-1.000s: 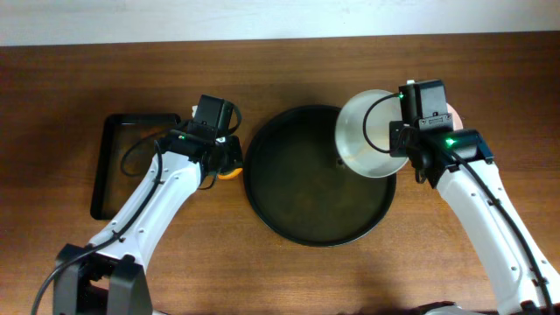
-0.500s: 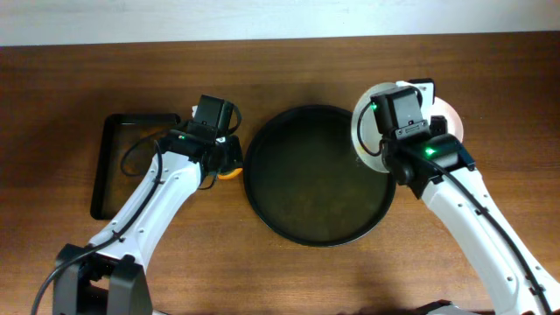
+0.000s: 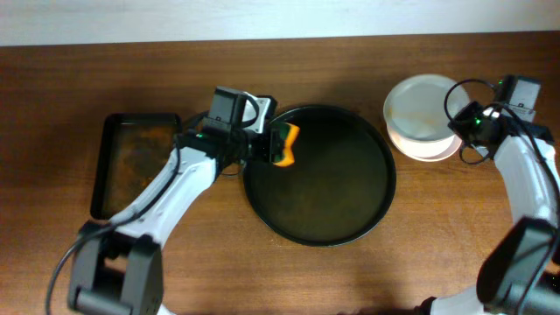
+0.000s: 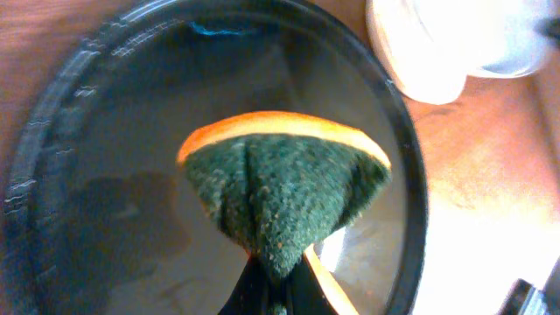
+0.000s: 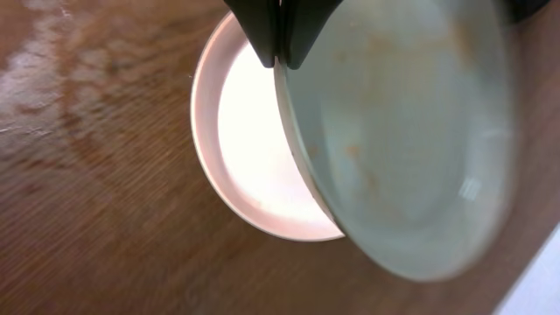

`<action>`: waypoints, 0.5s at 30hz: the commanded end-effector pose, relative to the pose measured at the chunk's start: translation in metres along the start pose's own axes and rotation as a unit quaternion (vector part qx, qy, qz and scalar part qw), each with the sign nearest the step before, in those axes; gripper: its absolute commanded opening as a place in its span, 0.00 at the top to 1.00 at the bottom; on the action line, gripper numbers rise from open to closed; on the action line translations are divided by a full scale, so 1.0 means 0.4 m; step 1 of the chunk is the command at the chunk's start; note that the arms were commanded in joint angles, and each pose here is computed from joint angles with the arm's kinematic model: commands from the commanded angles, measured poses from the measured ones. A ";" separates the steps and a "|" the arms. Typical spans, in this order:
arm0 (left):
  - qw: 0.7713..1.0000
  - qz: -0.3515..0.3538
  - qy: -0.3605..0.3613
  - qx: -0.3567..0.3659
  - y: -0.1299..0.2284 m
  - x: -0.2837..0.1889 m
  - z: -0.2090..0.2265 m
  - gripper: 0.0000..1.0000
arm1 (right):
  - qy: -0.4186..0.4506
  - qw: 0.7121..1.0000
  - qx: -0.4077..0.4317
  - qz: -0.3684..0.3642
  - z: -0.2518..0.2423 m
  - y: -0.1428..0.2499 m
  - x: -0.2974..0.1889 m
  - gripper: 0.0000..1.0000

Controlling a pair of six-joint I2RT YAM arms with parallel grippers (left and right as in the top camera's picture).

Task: Clean dirty plates on tray and stack at the side
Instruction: 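Lower the held plate onto the plate stack and open the right gripper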

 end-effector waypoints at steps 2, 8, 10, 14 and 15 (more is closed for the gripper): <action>0.994 0.060 0.087 -0.004 0.056 0.103 -0.012 1.00 | -0.024 0.998 0.054 0.032 0.008 0.019 0.113 0.90; 0.991 0.099 0.088 -0.019 0.113 0.179 0.019 1.00 | -0.069 0.993 -0.009 0.094 0.039 0.085 0.069 0.53; 0.991 0.099 0.088 -0.020 0.113 0.179 0.019 1.00 | -0.094 0.993 -0.055 0.043 0.078 0.035 -0.017 0.57; 0.991 0.099 0.088 -0.020 0.113 0.179 0.019 1.00 | -0.133 0.984 -0.117 -0.024 0.167 -0.011 -0.076 0.96; 0.991 0.099 0.088 -0.019 0.113 0.179 0.019 0.99 | -0.133 0.984 -0.120 -0.014 0.174 0.002 -0.051 0.96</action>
Point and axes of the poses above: each gripper's point midway between its finger pads, its own x axis out along the fingers, its own z axis along the line the jaws close on, y = z × x, the point moved 1 cm from there along -x, back along the fingers, and after that the axes turned 5 degrees about -x, right-handed, at the moved point
